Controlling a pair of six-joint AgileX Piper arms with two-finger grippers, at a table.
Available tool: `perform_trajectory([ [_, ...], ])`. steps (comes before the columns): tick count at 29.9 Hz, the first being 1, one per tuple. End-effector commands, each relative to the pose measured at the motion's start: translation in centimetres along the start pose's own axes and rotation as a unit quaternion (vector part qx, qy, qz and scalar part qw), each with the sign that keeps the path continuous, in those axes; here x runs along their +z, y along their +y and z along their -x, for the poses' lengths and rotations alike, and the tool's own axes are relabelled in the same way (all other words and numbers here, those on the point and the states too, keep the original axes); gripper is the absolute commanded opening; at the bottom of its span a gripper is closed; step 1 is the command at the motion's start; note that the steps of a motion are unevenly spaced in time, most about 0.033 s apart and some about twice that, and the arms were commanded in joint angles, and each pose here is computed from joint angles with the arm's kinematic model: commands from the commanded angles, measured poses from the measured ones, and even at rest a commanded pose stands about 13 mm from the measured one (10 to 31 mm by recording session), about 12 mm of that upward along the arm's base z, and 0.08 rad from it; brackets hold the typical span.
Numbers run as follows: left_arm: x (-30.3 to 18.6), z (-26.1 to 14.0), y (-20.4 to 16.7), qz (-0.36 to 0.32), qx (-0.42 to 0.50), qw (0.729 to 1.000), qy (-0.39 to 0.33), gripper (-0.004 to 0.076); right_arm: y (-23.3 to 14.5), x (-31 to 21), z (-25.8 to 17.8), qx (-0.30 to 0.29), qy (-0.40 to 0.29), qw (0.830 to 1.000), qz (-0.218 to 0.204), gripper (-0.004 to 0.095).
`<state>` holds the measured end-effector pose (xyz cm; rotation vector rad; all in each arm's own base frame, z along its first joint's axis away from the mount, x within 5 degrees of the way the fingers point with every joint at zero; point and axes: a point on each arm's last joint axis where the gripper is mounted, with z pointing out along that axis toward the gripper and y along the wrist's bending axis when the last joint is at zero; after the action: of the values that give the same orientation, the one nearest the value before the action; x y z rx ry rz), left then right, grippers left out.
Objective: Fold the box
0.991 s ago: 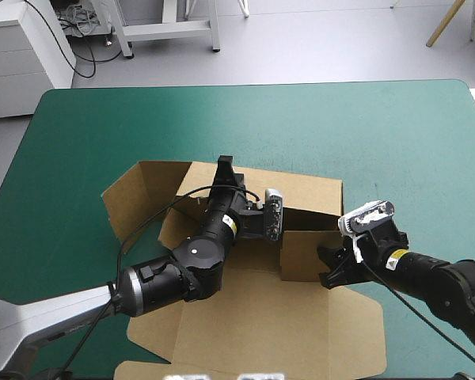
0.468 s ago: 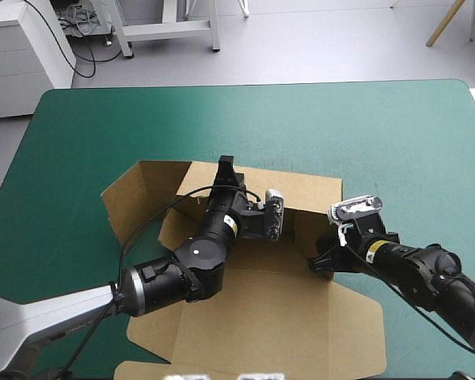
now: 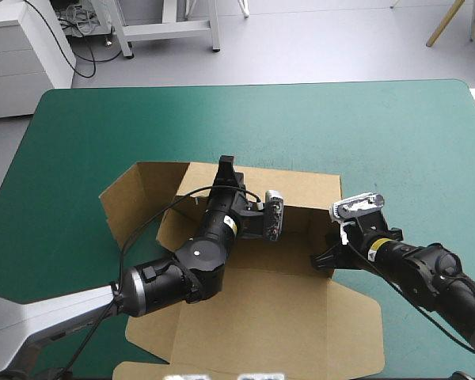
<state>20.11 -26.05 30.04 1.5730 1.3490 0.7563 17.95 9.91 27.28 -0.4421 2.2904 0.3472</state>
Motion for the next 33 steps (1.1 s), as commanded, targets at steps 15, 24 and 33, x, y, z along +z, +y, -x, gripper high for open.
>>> perform_trajectory([
  [15,-3.3,-0.2,2.6,0.025,-0.057,0.998,-0.033,0.0414,0.4,-0.8,1.7,0.025,-0.06,0.998,0.019,-0.0018],
  [24,-7.4,2.6,4.4,0.042,-0.081,0.99,-0.109,0.0414,0.4,-0.9,2.0,0.029,-0.076,0.997,0.02,-0.0018],
  [33,-10.5,4.5,5.8,-0.019,-0.149,0.978,-0.145,0.0413,0.4,-0.8,2.0,0.029,-0.077,0.996,0.019,-0.0018],
])
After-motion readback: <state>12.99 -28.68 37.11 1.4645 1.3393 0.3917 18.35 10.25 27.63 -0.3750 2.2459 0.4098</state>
